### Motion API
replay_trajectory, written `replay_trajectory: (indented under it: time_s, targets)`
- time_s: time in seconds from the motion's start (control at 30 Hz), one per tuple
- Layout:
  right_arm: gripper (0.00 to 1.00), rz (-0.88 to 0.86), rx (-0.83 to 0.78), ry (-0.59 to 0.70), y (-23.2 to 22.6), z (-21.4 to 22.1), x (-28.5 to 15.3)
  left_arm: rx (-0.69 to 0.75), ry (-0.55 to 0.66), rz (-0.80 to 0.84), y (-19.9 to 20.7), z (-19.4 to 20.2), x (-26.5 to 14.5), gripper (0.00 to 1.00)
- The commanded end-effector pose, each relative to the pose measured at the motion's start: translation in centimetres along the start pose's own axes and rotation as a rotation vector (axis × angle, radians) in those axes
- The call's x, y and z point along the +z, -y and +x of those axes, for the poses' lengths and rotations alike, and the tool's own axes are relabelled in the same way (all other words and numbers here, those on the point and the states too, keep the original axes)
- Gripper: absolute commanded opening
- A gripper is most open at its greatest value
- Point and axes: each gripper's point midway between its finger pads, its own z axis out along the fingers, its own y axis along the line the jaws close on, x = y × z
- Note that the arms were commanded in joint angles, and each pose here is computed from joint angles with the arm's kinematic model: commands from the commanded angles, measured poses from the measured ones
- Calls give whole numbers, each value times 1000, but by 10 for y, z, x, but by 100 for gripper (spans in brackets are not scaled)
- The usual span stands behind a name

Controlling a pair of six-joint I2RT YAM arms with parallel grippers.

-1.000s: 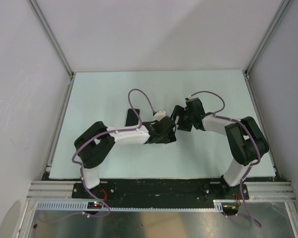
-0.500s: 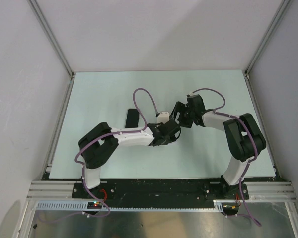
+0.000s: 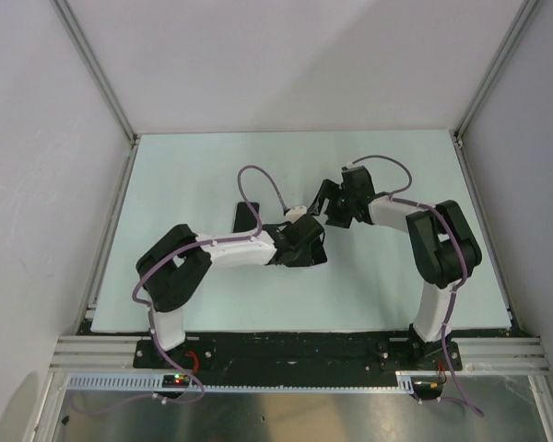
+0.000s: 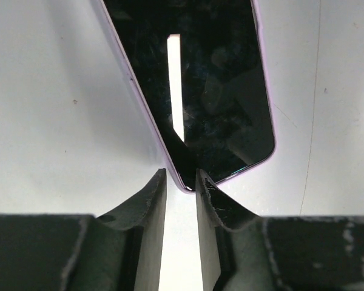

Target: Put the phone into the phone case

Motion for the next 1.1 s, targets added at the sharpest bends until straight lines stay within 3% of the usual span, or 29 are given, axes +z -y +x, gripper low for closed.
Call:
replay_trajectory:
  time_s: [0.0, 0.17, 0.33, 0.6, 0.87, 1.07]
  targets:
    - [81, 53, -8, -28, 11, 5, 10, 9, -68, 27, -9, 3, -13, 31]
    - [76, 77, -16, -39, 15, 11, 16, -43, -12, 43, -19, -27, -28, 34]
    - [68, 100, -51, -63, 14, 19, 25, -134, 42, 5, -54, -52, -36, 34]
    - [57, 84, -172, -131, -12, 38, 44, -232, 75, -56, -97, -70, -38, 31]
    - [58, -30, -336, -304, -42, 103, 49, -257, 67, -68, -110, -63, -39, 29]
    - [69, -108, -341, -348, -45, 131, 28, -269, 38, -4, -105, -49, -40, 29]
